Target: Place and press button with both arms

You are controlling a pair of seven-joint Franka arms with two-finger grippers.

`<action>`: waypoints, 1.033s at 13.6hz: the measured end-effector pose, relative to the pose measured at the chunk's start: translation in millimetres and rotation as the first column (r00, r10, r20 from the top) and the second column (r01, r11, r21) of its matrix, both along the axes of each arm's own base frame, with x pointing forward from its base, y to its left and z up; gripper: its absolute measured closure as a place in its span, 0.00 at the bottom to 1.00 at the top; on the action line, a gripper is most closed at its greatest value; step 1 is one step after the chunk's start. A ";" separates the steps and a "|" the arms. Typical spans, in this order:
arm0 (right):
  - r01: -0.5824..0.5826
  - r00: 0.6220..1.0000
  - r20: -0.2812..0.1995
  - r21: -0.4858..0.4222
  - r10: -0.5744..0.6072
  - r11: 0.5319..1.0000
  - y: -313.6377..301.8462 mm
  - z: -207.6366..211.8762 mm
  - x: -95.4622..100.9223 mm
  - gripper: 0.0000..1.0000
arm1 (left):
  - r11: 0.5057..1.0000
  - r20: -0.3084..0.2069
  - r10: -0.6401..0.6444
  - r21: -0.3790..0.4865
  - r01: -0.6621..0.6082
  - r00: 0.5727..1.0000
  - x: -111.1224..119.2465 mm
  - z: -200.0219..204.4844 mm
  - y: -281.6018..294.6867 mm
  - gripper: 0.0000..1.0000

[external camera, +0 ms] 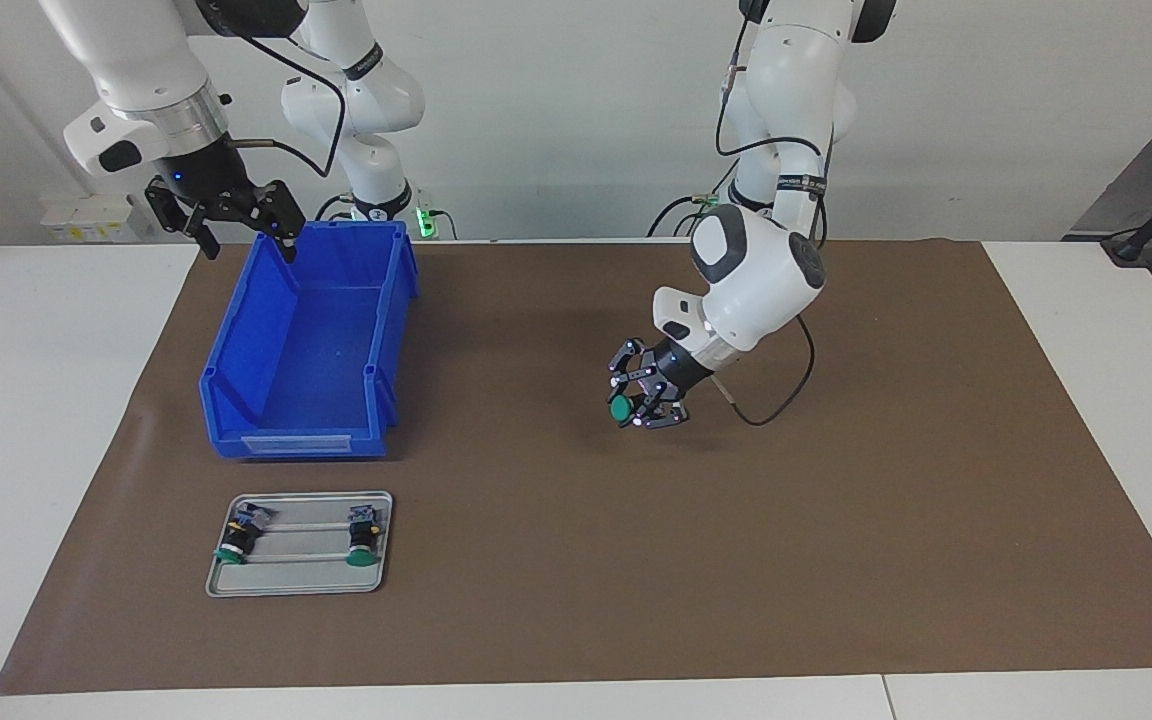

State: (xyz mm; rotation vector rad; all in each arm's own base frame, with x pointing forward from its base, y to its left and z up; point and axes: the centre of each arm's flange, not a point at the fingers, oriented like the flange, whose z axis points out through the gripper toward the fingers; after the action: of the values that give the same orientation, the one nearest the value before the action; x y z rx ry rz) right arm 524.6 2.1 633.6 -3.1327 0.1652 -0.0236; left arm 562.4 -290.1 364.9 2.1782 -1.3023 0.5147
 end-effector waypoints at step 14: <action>0.031 1.000 -0.001 0.007 -0.031 0.999 -18.7 -0.4 0.0 0.00 | 0.971 0.010 -0.101 -0.218 0.101 0.995 -45.8 -42.0 187.1 0.59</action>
State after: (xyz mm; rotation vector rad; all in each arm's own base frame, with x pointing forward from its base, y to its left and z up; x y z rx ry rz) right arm 524.6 -16.6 633.2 -3.1227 0.2140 -0.0219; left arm 516.6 -103.0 322.9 1.9219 -1.2836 0.5876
